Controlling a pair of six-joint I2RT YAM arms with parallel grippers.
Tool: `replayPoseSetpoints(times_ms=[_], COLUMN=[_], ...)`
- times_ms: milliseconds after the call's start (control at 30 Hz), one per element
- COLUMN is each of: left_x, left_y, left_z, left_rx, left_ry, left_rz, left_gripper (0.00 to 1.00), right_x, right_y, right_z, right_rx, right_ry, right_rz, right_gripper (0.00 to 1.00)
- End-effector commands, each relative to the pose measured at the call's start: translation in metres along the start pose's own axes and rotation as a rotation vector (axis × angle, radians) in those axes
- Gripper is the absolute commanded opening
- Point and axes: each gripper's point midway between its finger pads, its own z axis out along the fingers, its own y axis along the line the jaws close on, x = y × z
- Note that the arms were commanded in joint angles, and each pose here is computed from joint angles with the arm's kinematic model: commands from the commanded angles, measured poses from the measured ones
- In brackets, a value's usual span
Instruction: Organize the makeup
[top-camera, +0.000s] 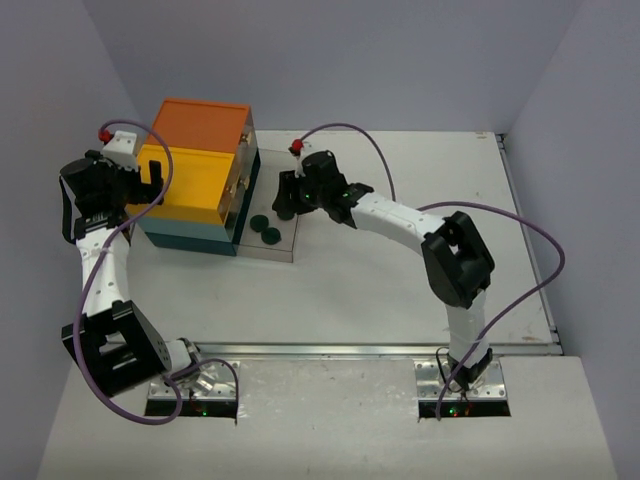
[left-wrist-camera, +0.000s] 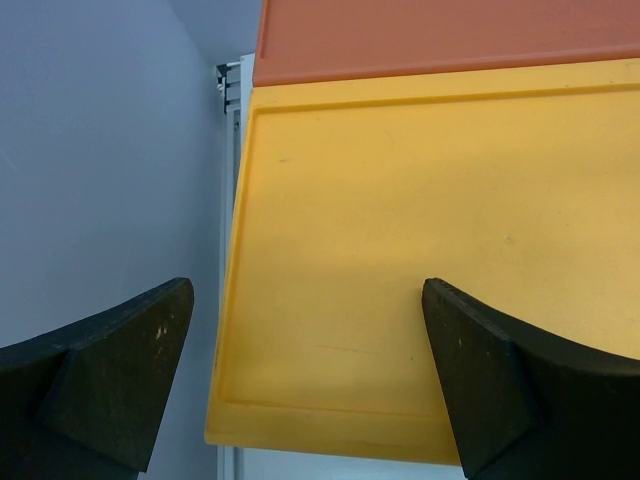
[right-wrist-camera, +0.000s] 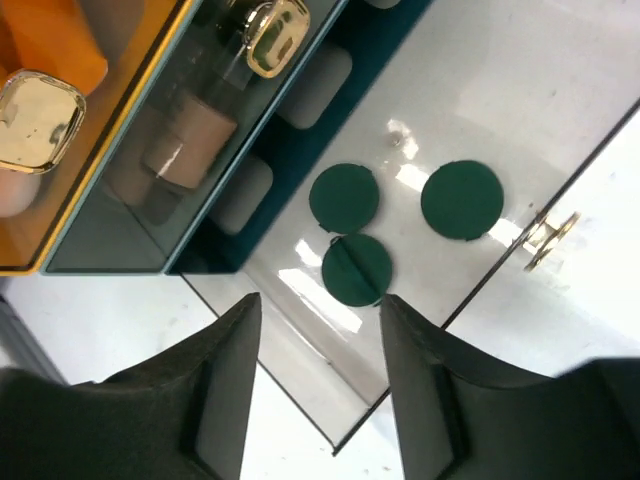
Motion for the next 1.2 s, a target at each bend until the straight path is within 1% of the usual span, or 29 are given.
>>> replayPoseSetpoints(times_ms=[0,67,100,133,200,300,433,567,733,1000,1067,1133,1167], left_x=[0.089,0.090,0.091,0.090,0.091,0.089,0.086,0.085,0.087,0.094,0.096,0.100,0.100], left_y=[-0.025,-0.025,-0.025,-0.024,-0.024,-0.025,-0.025,-0.024,-0.024,-0.032,-0.035,-0.040,-0.043], left_z=[-0.006,-0.006,-0.007,-0.007,-0.009,-0.010,-0.012,-0.012,-0.012,-0.005,-0.004,-0.003,-0.003], left_rx=[0.071,0.070,0.067,0.063,0.062,0.061,0.063,0.057,0.056,0.096,0.110,0.130,0.139], left_ry=[0.283,0.286,0.288,0.287,0.288,0.283,0.275,0.273,0.277,0.285,0.287,0.289,0.284], left_rz=[-0.056,-0.054,-0.053,-0.051,-0.050,-0.048,-0.048,-0.050,-0.045,-0.078,-0.089,-0.109,-0.119], left_gripper=[0.99,0.99,0.99,0.99,0.99,0.99,0.99,0.99,0.99,0.99,0.98,0.98,0.97], right_x=[0.024,0.021,0.034,0.040,0.047,0.056,0.072,0.077,0.080,0.054,0.033,0.026,0.031], right_y=[-0.009,-0.007,-0.013,-0.015,-0.017,-0.023,-0.033,-0.025,-0.023,-0.001,0.010,0.020,0.022], right_z=[-0.013,-0.017,-0.018,-0.020,-0.026,-0.034,-0.032,-0.018,-0.006,0.068,0.082,0.102,0.112], right_rx=[-0.022,-0.035,-0.023,-0.024,-0.031,-0.041,-0.035,-0.102,-0.134,-0.269,-0.308,-0.349,-0.357], right_ry=[-0.001,-0.031,-0.015,-0.014,-0.024,-0.046,-0.045,-0.007,-0.016,0.024,0.001,0.000,0.013], right_rz=[0.193,0.227,0.254,0.270,0.310,0.369,0.423,0.462,0.510,0.515,0.515,0.524,0.533], right_gripper=[0.55,0.57,0.57,0.55,0.40,0.28,0.22,0.13,0.09,0.03,0.02,0.02,0.02])
